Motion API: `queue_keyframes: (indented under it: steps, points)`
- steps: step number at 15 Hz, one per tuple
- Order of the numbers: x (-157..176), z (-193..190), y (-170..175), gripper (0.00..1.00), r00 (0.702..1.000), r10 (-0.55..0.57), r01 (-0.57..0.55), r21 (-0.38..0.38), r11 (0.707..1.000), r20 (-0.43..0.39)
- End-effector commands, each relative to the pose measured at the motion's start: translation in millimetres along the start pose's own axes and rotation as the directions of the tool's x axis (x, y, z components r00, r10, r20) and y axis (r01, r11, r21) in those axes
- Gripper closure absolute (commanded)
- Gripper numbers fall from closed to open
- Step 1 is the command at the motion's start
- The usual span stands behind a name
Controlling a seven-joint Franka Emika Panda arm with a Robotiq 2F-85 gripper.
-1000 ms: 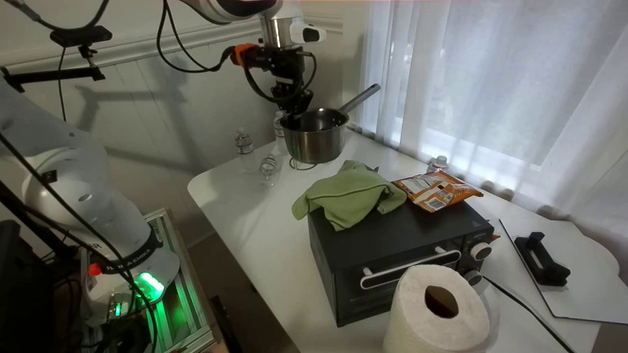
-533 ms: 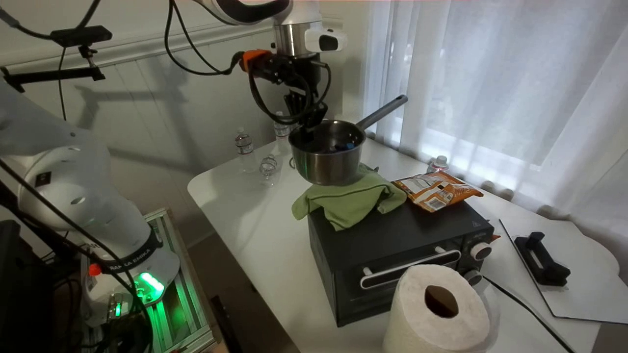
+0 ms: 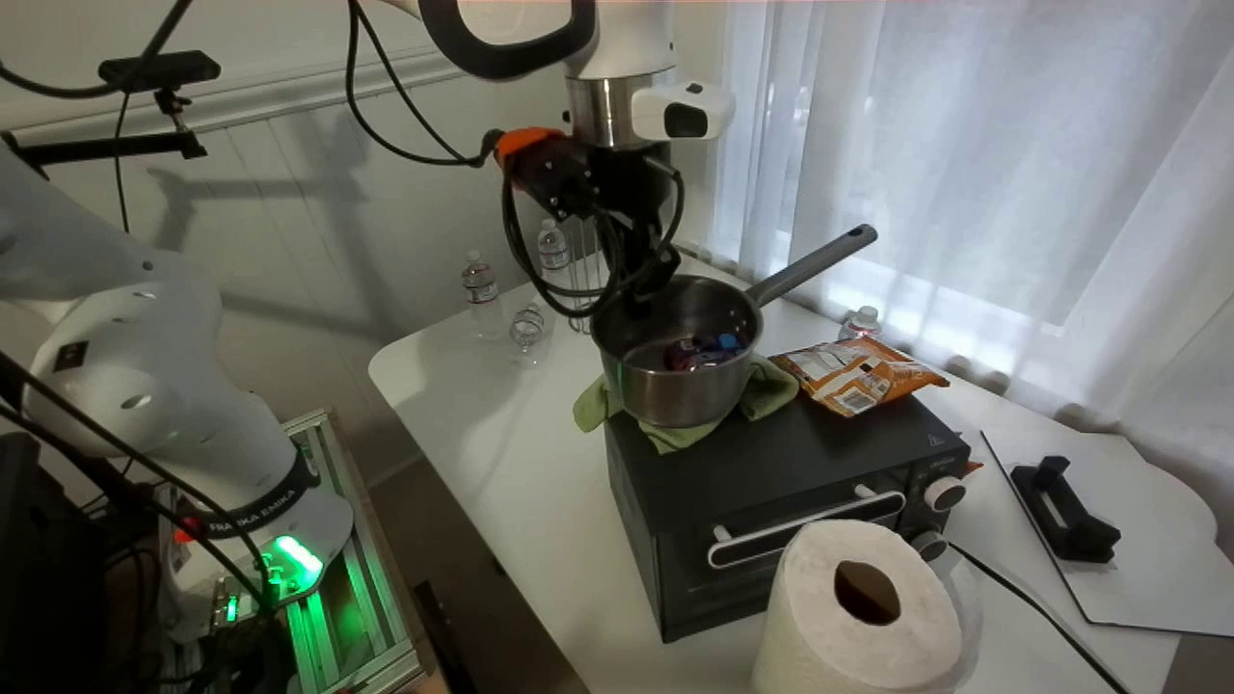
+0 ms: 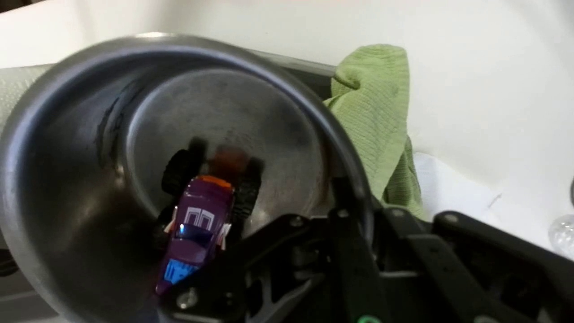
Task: Pick up the silver pot and put it on the black oven
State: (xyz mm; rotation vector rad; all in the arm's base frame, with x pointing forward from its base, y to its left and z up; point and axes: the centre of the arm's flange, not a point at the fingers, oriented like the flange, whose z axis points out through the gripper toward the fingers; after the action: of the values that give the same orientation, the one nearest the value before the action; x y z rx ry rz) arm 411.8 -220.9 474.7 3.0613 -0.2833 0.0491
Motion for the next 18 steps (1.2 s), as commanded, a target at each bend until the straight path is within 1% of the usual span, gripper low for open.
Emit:
queue_keyframes:
  steps: [1, 5, 10, 14, 18]
  points:
    - [20, 0, 31, 0.99, 0.999, 0.036, -0.036, 0.0, 0.999, -0.033]
    - [38, 17, 52, 0.99, 0.998, 0.044, -0.045, -0.024, 0.999, -0.042]
    - [62, 41, 62, 0.99, 0.999, 0.026, -0.027, -0.044, 0.999, -0.039]
    - [75, 61, 63, 0.99, 0.999, 0.006, -0.008, -0.04, 0.999, -0.037]
    - [82, 74, 62, 0.99, 0.999, -0.012, 0.011, -0.015, 1.0, -0.046]
